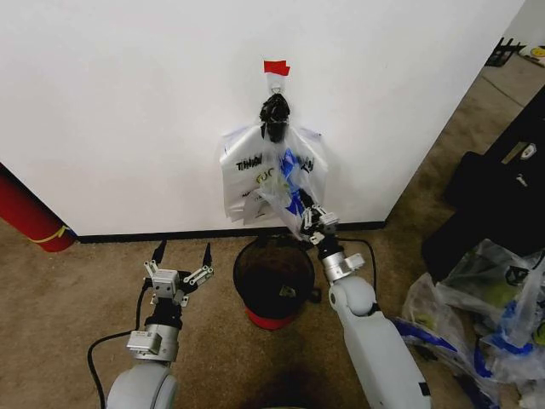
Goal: Pick up the garbage bag from the wall and place it over the trash bin.
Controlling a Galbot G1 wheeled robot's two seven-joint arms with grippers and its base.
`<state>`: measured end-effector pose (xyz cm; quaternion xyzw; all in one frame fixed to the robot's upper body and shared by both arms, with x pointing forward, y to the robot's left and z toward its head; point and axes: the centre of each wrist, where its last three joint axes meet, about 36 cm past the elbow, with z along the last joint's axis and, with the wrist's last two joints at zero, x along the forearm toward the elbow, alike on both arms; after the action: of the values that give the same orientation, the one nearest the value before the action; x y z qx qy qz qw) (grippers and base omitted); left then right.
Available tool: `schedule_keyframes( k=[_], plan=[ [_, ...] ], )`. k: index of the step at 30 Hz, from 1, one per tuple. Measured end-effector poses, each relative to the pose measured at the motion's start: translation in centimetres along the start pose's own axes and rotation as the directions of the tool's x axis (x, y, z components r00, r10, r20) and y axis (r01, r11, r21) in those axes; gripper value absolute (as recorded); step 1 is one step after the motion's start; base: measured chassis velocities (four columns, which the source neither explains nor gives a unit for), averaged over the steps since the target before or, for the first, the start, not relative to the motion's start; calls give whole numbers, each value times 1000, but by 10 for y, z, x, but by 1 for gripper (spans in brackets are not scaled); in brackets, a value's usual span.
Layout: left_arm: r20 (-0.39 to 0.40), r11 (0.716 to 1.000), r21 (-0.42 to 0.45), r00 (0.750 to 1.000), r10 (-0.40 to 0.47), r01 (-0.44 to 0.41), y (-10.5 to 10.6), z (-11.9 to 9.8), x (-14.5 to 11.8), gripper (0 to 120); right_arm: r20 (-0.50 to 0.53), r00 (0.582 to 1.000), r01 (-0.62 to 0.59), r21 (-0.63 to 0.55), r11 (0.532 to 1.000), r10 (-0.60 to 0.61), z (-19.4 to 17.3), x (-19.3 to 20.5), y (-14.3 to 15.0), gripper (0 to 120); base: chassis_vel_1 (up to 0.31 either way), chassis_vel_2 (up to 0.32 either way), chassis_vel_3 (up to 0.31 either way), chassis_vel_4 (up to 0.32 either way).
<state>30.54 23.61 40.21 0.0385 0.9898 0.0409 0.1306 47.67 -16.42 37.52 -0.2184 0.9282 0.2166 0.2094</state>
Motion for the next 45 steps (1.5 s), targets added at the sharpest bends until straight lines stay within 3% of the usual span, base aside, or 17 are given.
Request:
schedule_keyframes(
  k=[5,6,10,13,18,20,22,24,28,29,34,37,41,42,45],
  plan=[
    [41,1000,3,999,28,-28,-5,-5,-15,100,49,995,-62,-316,947,82,-17,10,13,0,0,0,0,0],
    [41,1000,3,999,28,-28,-5,-5,-15,100,49,995,-62,-316,947,82,-17,10,13,0,0,0,0,0],
    [95,995,18,991,98,-100,-12,-11,-36,100,63,988,-96,-484,870,144,-23,18,19,0,0,0,0,0],
    [107,989,56,985,132,-139,-15,-14,-43,100,65,985,-101,-523,846,158,-21,21,22,0,0,0,0,0],
    [121,933,239,962,245,-268,-22,-21,-60,100,87,972,-113,-638,762,217,-23,25,24,0,0,0,0,0],
    [128,908,266,946,299,-323,-21,-21,-65,100,92,964,-121,-687,716,251,-24,22,24,0,0,0,0,0],
    [125,901,265,938,323,-345,-20,-20,-67,100,95,959,-122,-712,691,267,-25,19,24,0,0,0,0,0],
    [114,888,245,921,373,-390,-21,-19,-79,100,100,951,-126,-739,662,293,-28,18,23,0,0,0,0,0],
    [106,856,207,881,461,-473,-27,-26,-110,100,107,944,-129,-750,648,311,-30,18,23,0,0,0,0,0],
    [106,856,207,881,461,-473,-27,-26,-110,100,107,944,-129,-750,648,311,-30,18,23,0,0,0,0,0],
    [92,803,148,816,570,-577,-49,-37,-139,100,104,942,-136,-753,644,320,-28,22,26,0,0,0,0,0],
    [65,793,107,800,597,-600,-59,-33,-149,100,101,942,-139,-751,646,320,-27,24,27,0,0,0,0,0],
    [8,783,-72,785,620,-618,-68,-16,-170,100,98,944,-141,-745,652,316,-25,26,30,0,0,0,0,0],
    [8,783,-72,785,620,-618,-68,-16,-170,100,98,944,-141,-745,652,316,-25,26,30,0,0,0,0,0],
    [-22,771,-193,788,615,-607,-75,-12,-182,100,98,946,-139,-739,660,308,-23,28,31,0,0,0,0,0]
  ],
)
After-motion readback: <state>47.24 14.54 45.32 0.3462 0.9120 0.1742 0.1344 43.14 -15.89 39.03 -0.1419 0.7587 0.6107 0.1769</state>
